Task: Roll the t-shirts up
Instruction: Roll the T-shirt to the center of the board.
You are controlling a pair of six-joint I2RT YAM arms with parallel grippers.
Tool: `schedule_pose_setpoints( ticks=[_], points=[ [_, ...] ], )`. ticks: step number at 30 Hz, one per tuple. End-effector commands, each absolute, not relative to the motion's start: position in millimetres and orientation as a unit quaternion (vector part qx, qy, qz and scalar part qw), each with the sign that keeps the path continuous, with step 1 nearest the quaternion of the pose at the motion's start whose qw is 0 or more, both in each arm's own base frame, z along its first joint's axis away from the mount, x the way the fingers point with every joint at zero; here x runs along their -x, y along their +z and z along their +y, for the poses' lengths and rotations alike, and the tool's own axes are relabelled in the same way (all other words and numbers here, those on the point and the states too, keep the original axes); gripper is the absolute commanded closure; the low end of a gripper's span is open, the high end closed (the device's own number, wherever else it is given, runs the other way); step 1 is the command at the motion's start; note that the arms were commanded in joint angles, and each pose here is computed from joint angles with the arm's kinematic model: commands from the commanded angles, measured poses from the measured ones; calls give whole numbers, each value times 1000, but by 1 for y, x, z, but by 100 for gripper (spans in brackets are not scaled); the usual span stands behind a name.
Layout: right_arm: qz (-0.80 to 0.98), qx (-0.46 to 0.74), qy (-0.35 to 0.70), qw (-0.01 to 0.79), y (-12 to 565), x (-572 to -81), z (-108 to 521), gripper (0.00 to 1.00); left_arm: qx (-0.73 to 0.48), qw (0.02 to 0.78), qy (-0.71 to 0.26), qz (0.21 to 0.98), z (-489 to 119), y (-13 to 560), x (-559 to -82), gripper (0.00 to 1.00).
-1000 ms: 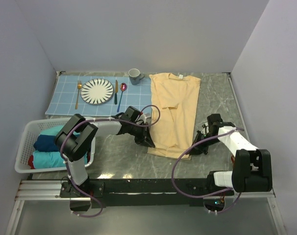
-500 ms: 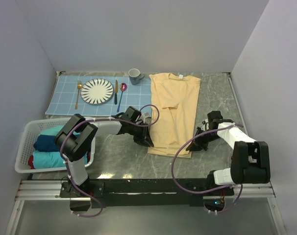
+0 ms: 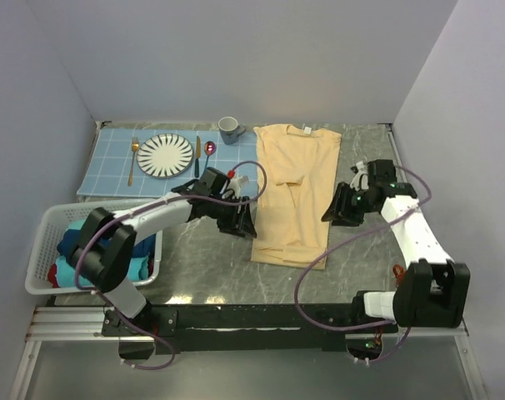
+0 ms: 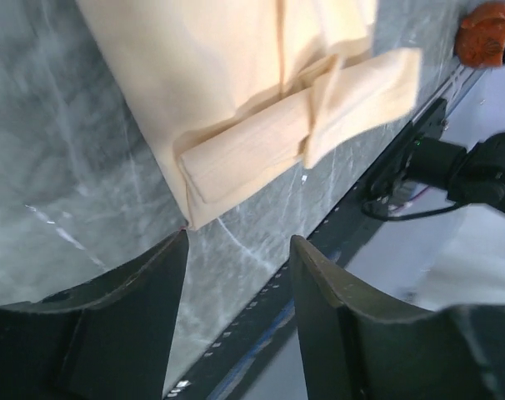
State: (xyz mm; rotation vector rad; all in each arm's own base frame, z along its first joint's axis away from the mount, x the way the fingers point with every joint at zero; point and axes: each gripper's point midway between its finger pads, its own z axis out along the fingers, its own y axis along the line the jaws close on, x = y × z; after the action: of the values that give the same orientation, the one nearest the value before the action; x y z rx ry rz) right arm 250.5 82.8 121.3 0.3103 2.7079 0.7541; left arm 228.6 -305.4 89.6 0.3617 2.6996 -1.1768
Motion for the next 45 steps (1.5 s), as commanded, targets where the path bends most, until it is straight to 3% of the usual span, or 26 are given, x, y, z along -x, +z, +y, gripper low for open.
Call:
schedule_pose_setpoints(
  ticks=[1,5,9,12,14,16,22,35,45],
  points=[
    [939,33,216,264,158,-254,63,50,-251,186,-389,867,-295,132,-234,45],
    [892,185,210,355,191,-259,84,52,-292,194,-398,848,-293,132,-223,58],
    [831,409,225,303,184,-218,126,63,-263,174,-445,838,-299,135,-207,85],
    [770,522,227,288,170,-194,143,88,-257,180,-459,831,-303,127,-204,93],
    [751,564,207,273,148,-184,145,98,-251,201,-455,830,-304,117,-212,94],
    [727,610,180,260,132,-175,147,100,-228,215,-444,839,-303,111,-221,96],
    [664,691,144,247,103,-165,146,100,-235,242,-426,840,-305,113,-242,95],
    [618,745,156,197,79,-157,172,100,-222,240,-410,851,-298,104,-251,94],
    [609,764,100,189,53,-174,164,100,-202,244,-401,860,-289,101,-263,94]
  ],
)
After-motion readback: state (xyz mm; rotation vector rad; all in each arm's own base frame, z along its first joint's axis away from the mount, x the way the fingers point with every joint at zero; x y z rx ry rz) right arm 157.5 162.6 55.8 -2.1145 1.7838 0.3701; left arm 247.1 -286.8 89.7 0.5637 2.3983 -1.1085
